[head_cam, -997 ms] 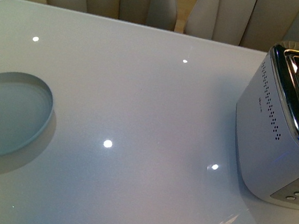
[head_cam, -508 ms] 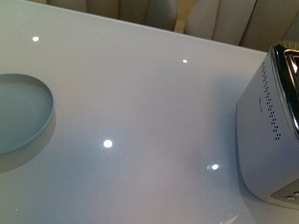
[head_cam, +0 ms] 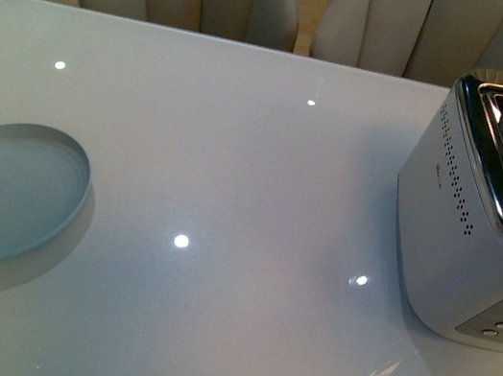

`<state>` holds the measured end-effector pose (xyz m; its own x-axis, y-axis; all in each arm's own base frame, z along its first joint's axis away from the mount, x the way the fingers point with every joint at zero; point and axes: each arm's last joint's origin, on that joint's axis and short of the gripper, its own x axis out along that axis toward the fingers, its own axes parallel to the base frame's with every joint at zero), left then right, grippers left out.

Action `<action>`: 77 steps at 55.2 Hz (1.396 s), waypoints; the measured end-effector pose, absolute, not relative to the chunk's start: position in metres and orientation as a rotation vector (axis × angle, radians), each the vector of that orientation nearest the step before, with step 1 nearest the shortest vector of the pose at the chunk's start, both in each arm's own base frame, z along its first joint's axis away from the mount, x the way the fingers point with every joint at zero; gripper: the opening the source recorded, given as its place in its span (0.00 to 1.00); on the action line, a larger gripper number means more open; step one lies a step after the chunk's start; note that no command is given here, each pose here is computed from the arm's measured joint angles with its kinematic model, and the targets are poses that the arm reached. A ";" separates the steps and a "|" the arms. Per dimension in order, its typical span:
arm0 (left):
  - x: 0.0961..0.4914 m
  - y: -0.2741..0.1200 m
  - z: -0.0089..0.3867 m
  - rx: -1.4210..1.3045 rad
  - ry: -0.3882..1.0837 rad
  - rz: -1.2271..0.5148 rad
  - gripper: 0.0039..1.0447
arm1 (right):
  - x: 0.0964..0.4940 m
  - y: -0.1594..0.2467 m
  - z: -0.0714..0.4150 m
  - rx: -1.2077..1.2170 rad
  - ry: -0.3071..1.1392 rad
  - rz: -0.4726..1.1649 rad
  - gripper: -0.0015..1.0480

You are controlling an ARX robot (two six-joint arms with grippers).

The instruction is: Left arm holds plate, right arm toasts bread

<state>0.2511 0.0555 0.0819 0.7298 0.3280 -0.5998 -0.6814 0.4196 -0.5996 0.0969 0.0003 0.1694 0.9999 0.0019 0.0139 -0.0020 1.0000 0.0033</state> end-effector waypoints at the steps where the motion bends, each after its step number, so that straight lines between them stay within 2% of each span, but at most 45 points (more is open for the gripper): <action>1: 0.253 0.056 0.089 -0.932 0.411 0.648 0.93 | 0.097 0.000 0.169 0.003 -0.014 0.002 0.91; 9: 0.270 0.047 0.157 -0.873 0.256 0.534 0.93 | 0.097 0.000 0.169 0.003 -0.014 0.002 0.91; 16: 0.274 0.026 0.195 -0.838 0.183 0.440 0.93 | 0.097 0.000 0.169 0.003 -0.014 0.002 0.91; 32: 0.253 -0.022 0.237 -0.812 0.084 0.329 0.93 | 0.097 0.000 0.169 0.003 -0.014 0.002 0.91; 44: 0.248 -0.026 0.242 -0.809 0.072 0.309 0.93 | 0.097 0.000 0.169 0.003 -0.014 0.002 0.91; 46: 0.246 -0.024 0.237 -0.693 0.059 0.155 0.84 | 0.097 0.000 0.169 0.003 -0.014 0.002 0.91; 49: 0.234 -0.022 0.229 -0.441 0.015 0.014 0.71 | 0.097 0.000 0.169 0.003 -0.014 0.002 0.91; 53: 0.219 -0.019 0.219 -0.203 0.002 -0.012 0.55 | 0.097 0.000 0.169 0.003 -0.014 0.002 0.91; 57: 0.209 -0.015 0.212 -0.111 0.004 -0.006 0.43 | 0.097 0.000 0.169 0.003 -0.014 0.002 0.91; 70: 0.182 -0.001 0.195 -0.026 0.006 0.000 0.04 | 0.097 0.000 0.169 0.003 -0.014 0.002 0.91; 77: 0.170 -0.001 0.188 -0.018 0.007 -0.004 0.03 | 0.097 0.000 0.169 0.003 -0.014 0.002 0.91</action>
<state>0.1698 -0.0006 0.1881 1.0000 -0.0042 -0.0071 0.0041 0.9998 -0.0181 0.0969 0.0003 0.1694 0.9999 0.0019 0.0139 -0.0020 1.0000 0.0033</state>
